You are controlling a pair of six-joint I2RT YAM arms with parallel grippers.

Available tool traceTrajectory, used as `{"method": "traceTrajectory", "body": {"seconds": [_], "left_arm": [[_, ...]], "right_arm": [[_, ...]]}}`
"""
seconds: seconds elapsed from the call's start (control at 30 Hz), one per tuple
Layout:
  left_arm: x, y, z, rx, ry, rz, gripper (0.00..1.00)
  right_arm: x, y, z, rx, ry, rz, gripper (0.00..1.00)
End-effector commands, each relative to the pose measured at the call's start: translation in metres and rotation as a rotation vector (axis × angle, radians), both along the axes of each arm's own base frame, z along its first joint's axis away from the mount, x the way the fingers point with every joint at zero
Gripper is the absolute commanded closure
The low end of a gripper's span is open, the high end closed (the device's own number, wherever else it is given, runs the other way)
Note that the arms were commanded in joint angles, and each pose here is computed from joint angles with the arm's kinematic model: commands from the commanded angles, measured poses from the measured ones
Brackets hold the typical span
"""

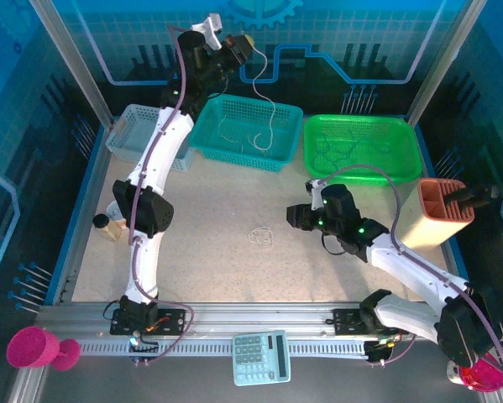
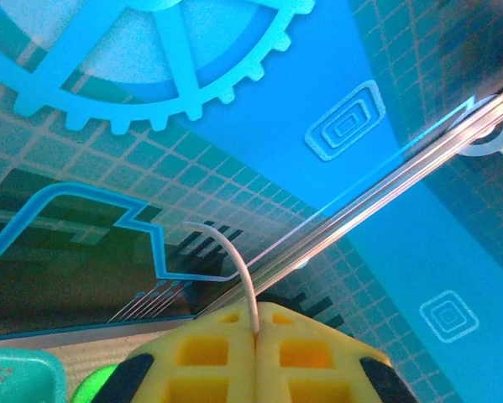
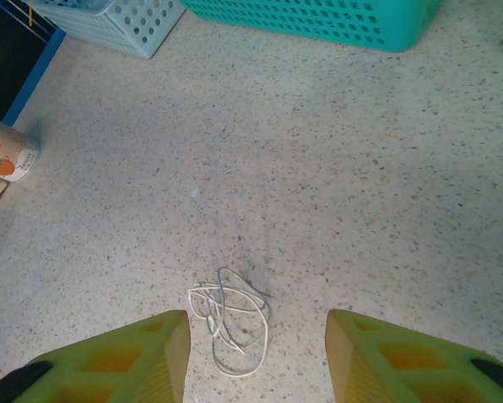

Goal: Untangle the cables

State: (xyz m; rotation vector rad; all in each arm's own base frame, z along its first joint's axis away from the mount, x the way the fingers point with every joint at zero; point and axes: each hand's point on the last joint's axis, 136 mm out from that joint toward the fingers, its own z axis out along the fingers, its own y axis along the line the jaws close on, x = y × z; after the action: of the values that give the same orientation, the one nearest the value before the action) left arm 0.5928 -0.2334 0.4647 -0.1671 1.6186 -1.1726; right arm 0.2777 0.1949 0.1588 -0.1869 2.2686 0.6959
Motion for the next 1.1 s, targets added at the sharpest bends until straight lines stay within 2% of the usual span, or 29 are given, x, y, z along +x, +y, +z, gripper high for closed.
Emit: {"method": "traceTrajectory", "body": {"seconds": [0.0,0.3,0.4,0.5,0.67,0.9,1.07], "left_arm": [[0.011,0.008,0.002,0.003,-0.042,0.023,1.00],[0.024,0.005,-0.101,0.131,0.128,0.010,1.00],[0.019,0.009,-0.140,0.195,0.193,0.012,0.79],[0.012,0.021,-0.165,0.224,0.244,0.031,0.43],[-0.002,0.039,-0.151,0.217,0.238,0.035,0.03],[-0.038,0.047,-0.116,0.208,0.231,-0.007,0.01],[-0.078,0.048,-0.126,0.157,0.294,-0.044,0.01]], "right_arm": [[-0.006,-0.015,-0.012,-0.036,0.031,-0.033,0.53],[-0.005,-0.012,-0.010,-0.024,0.036,-0.026,0.52],[-0.005,-0.011,-0.012,-0.026,0.041,-0.021,0.52],[-0.004,-0.009,-0.013,-0.022,0.046,-0.013,0.52],[-0.003,-0.003,-0.015,-0.019,0.060,0.005,0.48],[-0.007,0.013,-0.031,-0.047,0.099,0.049,0.43],[-0.011,0.031,-0.049,-0.077,0.140,0.090,0.42]]}}
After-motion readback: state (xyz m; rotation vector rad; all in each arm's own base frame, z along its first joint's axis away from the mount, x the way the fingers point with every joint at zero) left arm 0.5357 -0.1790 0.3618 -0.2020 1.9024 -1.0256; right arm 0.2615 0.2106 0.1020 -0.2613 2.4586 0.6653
